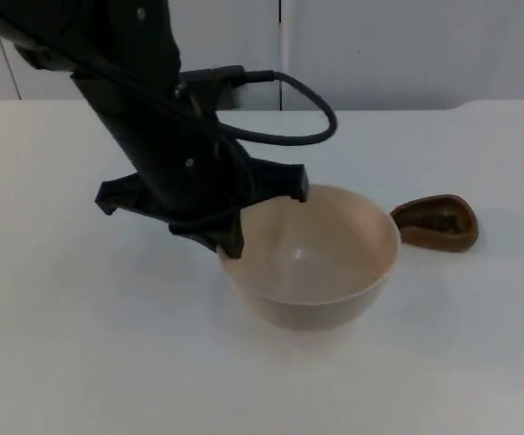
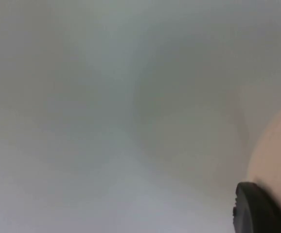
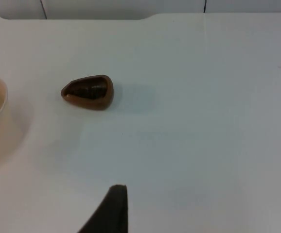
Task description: Pick up the bowl with the left hand and pour the coffee beans from the cup into the bowl with the right hand.
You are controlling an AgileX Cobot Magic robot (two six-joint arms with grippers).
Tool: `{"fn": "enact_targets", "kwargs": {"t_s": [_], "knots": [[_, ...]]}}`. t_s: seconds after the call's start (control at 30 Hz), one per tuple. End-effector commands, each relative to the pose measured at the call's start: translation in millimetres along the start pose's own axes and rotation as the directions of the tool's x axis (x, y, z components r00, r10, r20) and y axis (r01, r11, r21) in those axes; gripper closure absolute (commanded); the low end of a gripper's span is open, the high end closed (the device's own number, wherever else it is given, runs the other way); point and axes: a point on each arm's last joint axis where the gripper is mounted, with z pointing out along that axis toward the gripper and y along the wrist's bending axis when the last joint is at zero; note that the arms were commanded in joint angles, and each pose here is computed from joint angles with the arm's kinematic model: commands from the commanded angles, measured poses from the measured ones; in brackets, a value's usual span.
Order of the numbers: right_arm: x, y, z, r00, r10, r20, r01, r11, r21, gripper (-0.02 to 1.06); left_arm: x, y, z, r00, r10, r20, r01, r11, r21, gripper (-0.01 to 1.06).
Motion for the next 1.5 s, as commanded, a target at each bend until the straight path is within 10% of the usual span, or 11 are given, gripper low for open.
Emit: {"fn": "enact_targets", "kwargs": {"t_s": [0.0, 0.43, 1.47], "knots": [[0.3, -0.2, 0.0, 1.0, -0.009, 0.006, 0.008, 1.0, 0.009, -0.01, 6.8, 10.9, -5.1, 0.999, -0.035, 0.004, 0.035, 0.999, -0.01, 1.05], [0.3, -0.2, 0.0, 1.0, -0.009, 0.006, 0.008, 1.0, 0.009, -0.01, 53.0, 35.3, -43.0, 0.998, -0.016, 0.061, 0.018, 0.999, -0.032, 1.05], [0.3, 0.3, 0.0, 1.0, 0.014, 0.007, -0.014, 1.0, 0.003, -0.01, 55.8, 34.0, -67.7, 0.994, 0.028, 0.105, -0.024, 0.999, -0.031, 1.05]]}}
